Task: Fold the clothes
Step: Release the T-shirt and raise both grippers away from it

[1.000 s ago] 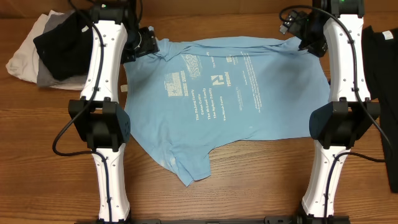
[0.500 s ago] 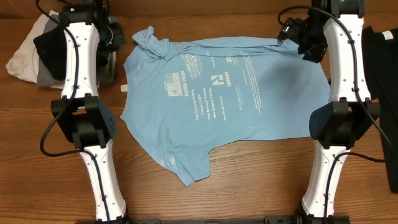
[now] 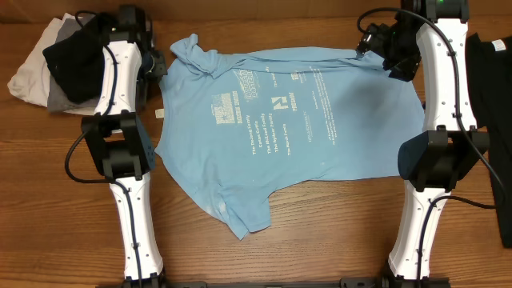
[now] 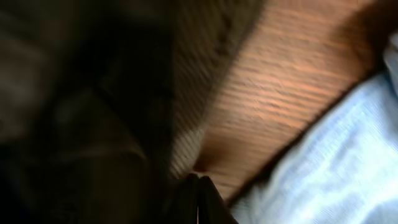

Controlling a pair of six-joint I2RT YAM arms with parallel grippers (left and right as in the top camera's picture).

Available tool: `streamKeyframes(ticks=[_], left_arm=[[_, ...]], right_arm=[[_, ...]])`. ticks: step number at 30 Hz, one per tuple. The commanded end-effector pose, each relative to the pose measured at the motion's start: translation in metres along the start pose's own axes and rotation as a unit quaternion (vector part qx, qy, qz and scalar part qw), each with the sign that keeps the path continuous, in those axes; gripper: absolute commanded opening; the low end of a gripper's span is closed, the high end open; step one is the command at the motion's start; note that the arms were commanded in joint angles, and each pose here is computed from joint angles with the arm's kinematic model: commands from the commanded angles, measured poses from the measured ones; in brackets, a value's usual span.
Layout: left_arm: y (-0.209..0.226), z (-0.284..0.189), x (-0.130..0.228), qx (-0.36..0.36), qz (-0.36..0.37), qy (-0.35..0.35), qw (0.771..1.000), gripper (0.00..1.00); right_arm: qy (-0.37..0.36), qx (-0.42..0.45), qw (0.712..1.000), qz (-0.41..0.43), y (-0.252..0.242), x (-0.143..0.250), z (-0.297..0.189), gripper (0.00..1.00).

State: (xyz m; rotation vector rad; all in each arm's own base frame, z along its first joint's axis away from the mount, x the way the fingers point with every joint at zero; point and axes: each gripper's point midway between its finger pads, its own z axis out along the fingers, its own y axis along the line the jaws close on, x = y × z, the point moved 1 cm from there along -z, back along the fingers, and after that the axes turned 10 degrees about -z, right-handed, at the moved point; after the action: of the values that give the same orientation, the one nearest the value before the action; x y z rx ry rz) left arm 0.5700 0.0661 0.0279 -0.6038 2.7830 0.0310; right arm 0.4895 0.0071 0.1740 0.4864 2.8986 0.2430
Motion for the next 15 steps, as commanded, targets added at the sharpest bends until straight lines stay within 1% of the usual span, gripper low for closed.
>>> streamKeyframes(ticks=[1, 12, 14, 15], left_arm=[[0.021, -0.003, -0.018, -0.021, -0.002, -0.028, 0.999, 0.04], [0.056, 0.012, -0.027, -0.048, -0.046, -0.036, 0.997, 0.04], [0.068, 0.013, -0.028, -0.064, -0.052, -0.038, 0.996, 0.04], [0.077, 0.012, -0.029, -0.077, -0.056, -0.04, 0.995, 0.04]], right_arm=[[-0.025, -0.011, 1.0, -0.009, 0.006, -0.001, -0.025, 0.93], [-0.006, -0.005, 1.0, -0.006, 0.003, 0.008, -0.024, 0.91], [-0.005, -0.005, 1.0, -0.005, 0.003, 0.009, -0.024, 0.92], [-0.005, -0.005, 1.0, -0.004, 0.003, 0.009, -0.024, 0.93]])
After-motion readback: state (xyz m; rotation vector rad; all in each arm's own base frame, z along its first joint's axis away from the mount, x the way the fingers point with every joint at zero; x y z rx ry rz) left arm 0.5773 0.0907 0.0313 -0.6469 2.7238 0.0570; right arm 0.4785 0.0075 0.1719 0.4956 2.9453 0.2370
